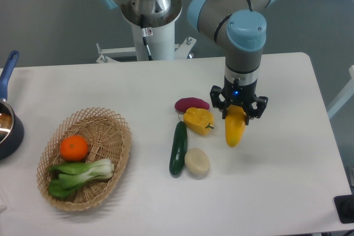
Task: Place the mango on the table
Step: 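Hold the yellow mango in the gripper above the table, then lower the held yellow mango onto the table beside the beige item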
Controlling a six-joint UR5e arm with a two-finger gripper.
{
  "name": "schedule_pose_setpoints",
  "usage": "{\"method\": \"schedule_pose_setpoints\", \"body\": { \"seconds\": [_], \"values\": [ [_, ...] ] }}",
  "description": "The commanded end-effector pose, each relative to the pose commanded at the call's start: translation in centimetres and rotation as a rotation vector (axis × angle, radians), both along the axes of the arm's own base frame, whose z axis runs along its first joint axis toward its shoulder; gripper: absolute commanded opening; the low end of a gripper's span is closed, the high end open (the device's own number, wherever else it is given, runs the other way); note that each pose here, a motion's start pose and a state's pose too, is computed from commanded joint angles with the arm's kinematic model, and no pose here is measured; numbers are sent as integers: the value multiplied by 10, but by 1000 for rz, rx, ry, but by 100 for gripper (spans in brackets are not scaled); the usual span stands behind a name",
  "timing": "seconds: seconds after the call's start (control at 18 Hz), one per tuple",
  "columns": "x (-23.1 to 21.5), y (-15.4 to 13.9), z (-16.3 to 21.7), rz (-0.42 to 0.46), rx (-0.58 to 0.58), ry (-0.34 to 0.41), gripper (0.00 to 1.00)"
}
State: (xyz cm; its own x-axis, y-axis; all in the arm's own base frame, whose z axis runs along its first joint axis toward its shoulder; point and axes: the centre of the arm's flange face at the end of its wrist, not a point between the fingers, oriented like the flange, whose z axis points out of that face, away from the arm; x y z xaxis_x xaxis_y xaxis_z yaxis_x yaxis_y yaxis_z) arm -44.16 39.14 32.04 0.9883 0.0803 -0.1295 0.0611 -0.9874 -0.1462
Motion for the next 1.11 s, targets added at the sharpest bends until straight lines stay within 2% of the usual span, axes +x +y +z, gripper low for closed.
{"method": "schedule_pose_setpoints", "body": {
  "seconds": [0.67, 0.78, 1.0, 1.11],
  "values": [
    [2, 1, -9, 1, -5, -11, 39],
    [0, 13, -22, -5, 4, 4, 39],
    [-4, 33, -51, 111, 12, 14, 39],
    [-1, 47, -65, 96, -21, 20, 38]
  ]
}}
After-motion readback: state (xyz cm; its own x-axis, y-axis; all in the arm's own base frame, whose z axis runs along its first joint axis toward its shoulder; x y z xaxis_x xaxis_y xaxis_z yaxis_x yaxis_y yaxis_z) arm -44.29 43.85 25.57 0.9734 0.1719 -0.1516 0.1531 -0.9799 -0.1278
